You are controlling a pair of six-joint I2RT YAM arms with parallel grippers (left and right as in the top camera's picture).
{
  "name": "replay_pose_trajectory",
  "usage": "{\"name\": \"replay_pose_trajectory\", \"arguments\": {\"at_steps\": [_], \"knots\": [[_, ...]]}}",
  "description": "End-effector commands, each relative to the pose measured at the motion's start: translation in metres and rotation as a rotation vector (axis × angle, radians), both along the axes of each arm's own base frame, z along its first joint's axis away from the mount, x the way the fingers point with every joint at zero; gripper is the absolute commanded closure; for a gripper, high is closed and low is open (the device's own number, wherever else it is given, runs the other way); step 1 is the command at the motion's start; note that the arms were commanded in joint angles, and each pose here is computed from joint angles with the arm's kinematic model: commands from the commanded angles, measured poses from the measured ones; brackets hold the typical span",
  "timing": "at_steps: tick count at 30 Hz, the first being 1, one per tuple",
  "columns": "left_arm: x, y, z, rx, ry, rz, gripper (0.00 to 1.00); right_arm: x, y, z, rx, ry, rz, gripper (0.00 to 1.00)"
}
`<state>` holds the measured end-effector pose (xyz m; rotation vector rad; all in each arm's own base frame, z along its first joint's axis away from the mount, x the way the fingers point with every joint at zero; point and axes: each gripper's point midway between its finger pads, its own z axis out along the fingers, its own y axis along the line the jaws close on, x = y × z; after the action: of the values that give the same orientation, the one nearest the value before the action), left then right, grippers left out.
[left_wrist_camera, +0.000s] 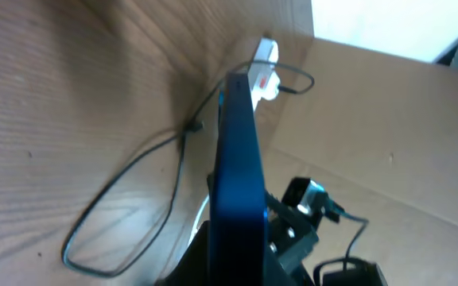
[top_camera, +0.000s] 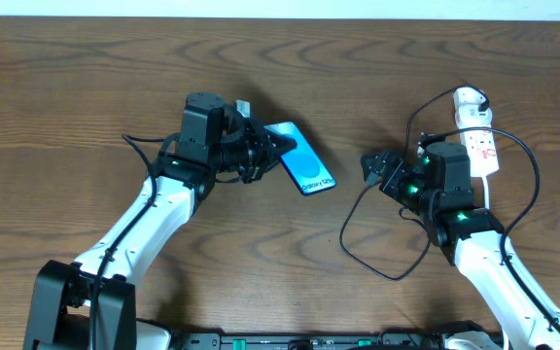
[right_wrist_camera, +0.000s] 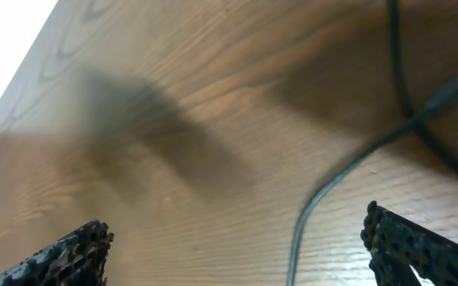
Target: Plug charger to phone and switch on socket
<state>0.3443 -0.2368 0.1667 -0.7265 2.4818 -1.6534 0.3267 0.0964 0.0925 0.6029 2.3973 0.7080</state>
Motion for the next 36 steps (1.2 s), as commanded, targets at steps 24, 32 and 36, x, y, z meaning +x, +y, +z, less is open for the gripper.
{"name": "replay_pose_trajectory", "arguments": {"at_steps": [24,32,36], "knots": [[-0.007,-0.007,0.008,-0.002,-0.114,-0.106,0.93,-0.006,-0.035,-0.079,0.107,0.337,-0.506,0.23],[-0.008,-0.007,0.009,-0.007,-0.113,-0.112,0.93,-0.001,-0.033,-0.11,0.097,0.377,-0.504,0.36],[-0.008,-0.007,0.009,-0.007,-0.113,-0.112,0.93,0.0,-0.033,-0.125,0.088,0.397,-0.506,0.51]]}}
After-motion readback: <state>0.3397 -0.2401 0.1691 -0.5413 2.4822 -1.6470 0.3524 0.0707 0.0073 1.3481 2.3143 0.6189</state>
